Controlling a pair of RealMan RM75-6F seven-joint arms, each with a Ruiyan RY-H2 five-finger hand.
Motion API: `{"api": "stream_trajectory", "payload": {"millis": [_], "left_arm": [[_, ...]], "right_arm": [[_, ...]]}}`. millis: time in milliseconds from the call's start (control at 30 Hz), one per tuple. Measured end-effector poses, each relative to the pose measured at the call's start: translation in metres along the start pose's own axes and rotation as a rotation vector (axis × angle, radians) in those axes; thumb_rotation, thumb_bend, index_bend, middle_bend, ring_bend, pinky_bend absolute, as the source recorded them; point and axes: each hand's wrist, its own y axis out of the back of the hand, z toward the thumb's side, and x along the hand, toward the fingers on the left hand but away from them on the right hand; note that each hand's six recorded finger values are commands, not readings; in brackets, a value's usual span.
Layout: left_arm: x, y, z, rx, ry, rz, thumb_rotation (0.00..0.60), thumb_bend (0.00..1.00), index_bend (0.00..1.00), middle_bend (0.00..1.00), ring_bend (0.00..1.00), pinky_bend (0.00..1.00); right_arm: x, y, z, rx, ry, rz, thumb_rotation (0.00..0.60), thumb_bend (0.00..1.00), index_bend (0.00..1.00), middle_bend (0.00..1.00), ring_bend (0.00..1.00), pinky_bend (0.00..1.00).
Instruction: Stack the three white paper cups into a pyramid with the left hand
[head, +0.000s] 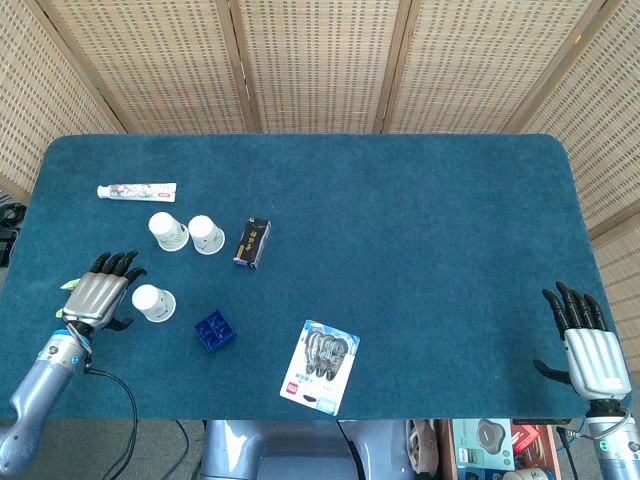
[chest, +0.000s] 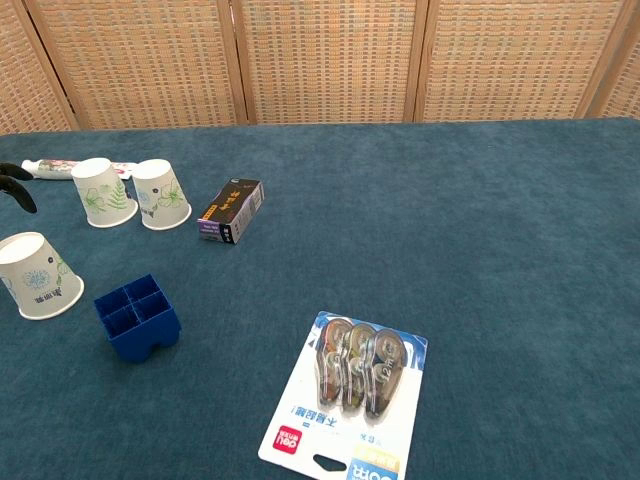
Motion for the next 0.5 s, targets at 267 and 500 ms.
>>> {"api": "stream_trajectory", "payload": {"millis": [267,500], "left_arm": [[0.016,-0.01,0.009,0.0,-0.002,-0.012,0.6,0.26,0.27,0.0,0.0,0.0],[0.022,-0.014,0.01,0.014,0.011,-0.016,0.6,0.26,0.37,0.0,0.0,0.0]], "right_arm": [[0.0,0.001,0.0,0.0,0.001,-0.003,0.6,0.09,0.0,0.0,0.0,0.0],[0.001,0.003,-0.001,-0.006,0.0,-0.01,0.6,0.09,0.0,0.0,0.0,0.0]]}}
